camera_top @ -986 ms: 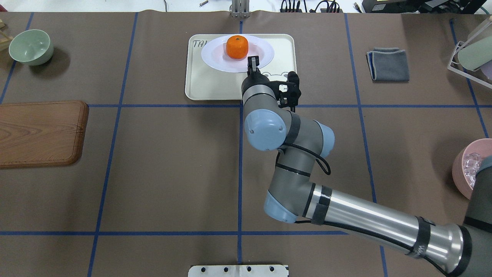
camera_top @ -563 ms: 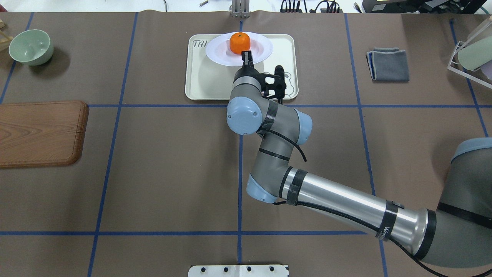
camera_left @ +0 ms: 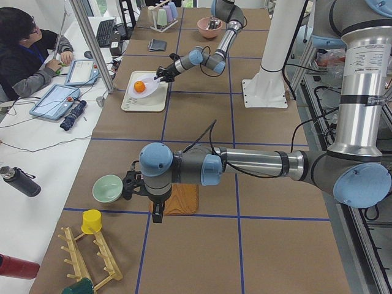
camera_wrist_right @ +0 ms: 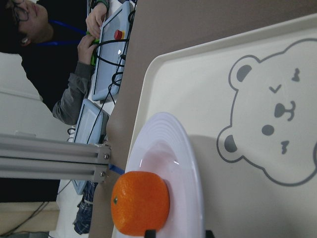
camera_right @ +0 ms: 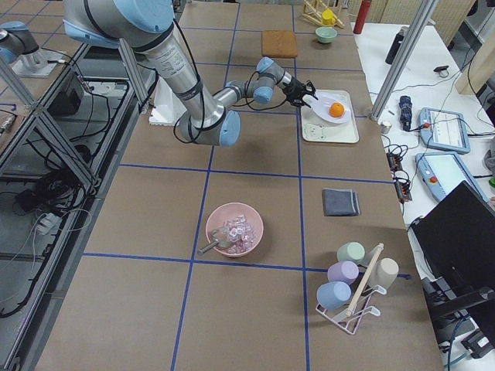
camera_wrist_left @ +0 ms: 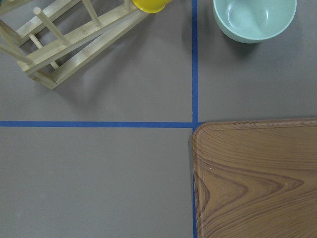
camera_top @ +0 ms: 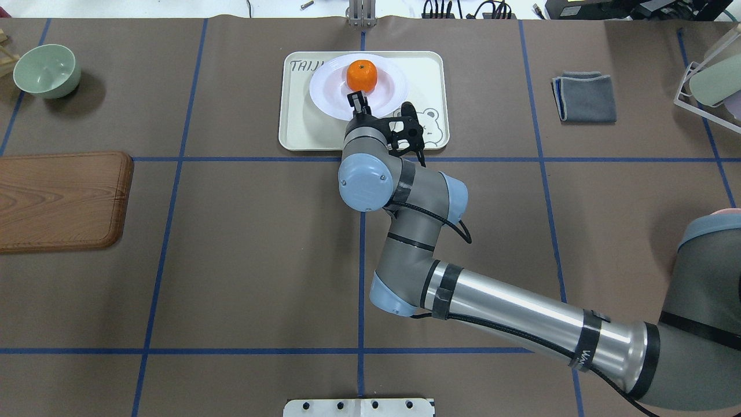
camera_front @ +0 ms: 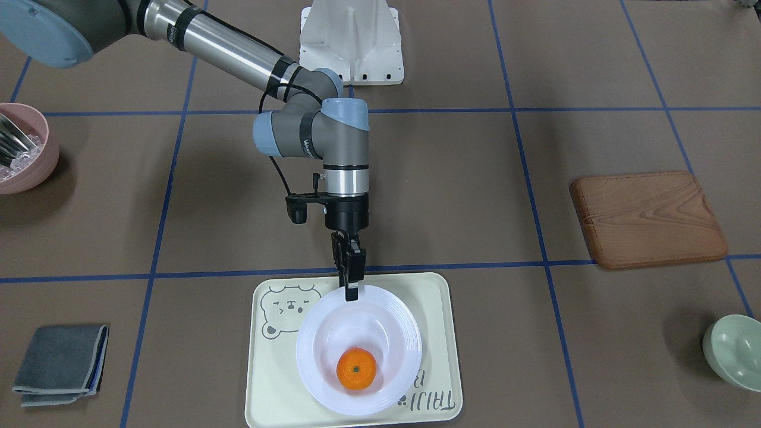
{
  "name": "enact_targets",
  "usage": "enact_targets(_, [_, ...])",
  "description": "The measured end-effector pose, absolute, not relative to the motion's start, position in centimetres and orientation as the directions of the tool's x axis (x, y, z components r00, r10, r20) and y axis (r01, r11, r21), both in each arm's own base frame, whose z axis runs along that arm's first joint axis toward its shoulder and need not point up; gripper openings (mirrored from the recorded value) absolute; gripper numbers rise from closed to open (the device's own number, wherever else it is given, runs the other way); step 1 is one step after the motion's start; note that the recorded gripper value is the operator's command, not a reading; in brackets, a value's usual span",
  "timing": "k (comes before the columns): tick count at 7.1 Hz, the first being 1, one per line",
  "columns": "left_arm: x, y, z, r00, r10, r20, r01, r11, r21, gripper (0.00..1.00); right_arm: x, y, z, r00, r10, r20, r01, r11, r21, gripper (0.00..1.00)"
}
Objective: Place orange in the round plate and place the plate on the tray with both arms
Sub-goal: 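Lower the plate onto the tray and open the right gripper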
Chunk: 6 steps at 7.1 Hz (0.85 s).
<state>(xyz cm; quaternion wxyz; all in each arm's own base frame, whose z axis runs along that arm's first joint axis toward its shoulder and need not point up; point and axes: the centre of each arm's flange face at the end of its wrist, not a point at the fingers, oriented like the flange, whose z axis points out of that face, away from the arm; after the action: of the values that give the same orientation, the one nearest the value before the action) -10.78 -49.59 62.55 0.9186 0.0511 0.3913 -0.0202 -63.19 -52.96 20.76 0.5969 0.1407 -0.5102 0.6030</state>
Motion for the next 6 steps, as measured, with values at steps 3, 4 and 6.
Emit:
enact_targets(3, [-10.7, -49.5, 62.8, 0.693, -0.002, -0.721, 0.075, 0.995, 0.069, 0.99, -57.8, -51.0, 22.1, 0.349, 0.493, 0.797, -0.743, 0.664, -0.085, 1.00])
enact_targets(4, [-10.7, -49.5, 62.8, 0.693, -0.005, -0.721, 0.075, 0.995, 0.066, 0.99, -54.4, -51.6, 22.5, 0.514, 0.427, 0.744, -0.640, 0.768, 0.001, 1.00])
enact_targets(6, [-10.6, -49.3, 63.1, 0.694, -0.009, -0.720, 0.075, 0.995, 0.060, 0.99, -45.3, -54.3, 24.7, 0.717, 0.255, 0.648, -0.413, 0.905, 0.101, 1.00])
